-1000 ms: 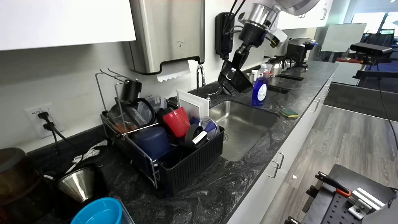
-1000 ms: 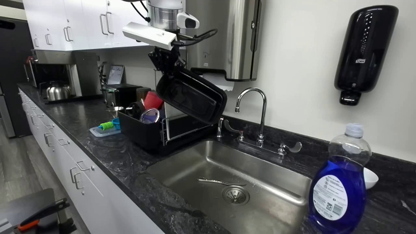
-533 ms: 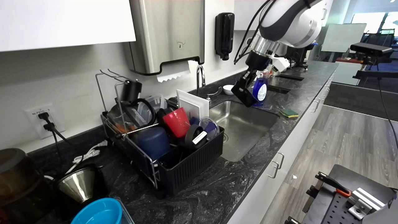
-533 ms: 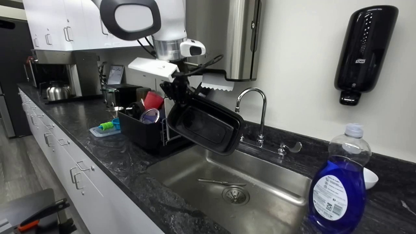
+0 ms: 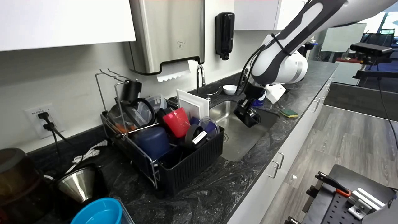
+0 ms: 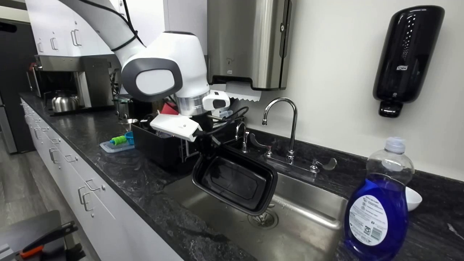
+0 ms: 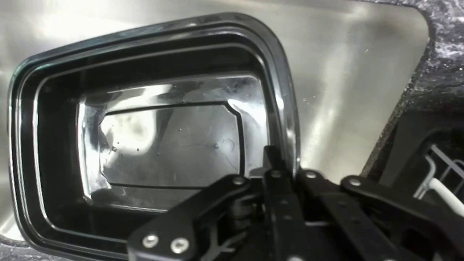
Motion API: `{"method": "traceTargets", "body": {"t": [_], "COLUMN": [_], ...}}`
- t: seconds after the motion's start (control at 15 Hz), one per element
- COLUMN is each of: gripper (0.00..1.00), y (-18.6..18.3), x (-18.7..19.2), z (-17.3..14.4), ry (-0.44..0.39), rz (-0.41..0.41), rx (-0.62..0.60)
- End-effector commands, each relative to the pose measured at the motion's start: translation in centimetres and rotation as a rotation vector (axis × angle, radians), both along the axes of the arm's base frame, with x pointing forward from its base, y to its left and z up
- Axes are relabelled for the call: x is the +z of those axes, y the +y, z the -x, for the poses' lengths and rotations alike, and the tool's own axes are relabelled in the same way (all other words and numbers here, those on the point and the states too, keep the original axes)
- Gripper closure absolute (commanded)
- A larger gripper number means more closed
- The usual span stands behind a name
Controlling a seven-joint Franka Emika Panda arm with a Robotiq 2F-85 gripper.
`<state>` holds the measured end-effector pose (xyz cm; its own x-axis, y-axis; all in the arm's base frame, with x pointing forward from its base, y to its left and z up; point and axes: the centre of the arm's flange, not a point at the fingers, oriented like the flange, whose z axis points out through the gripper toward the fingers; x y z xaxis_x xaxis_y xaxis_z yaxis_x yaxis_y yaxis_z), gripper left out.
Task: Take the black baking tin out of the dish rack and put it in the sink
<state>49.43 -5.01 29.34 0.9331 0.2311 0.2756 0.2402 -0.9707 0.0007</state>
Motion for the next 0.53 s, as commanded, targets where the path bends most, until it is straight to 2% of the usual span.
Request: {"method": "traceTargets", "body": {"t": [0.0, 0.47], "gripper": [0.99, 0.99], "y": [0.5, 0.6], "x": [-2.4, -6.5], "z": [-1.3, -5.8], "ry": [-0.008, 0.060], "rz": [0.034, 0.058], "rx": [0.010, -0.003]}}
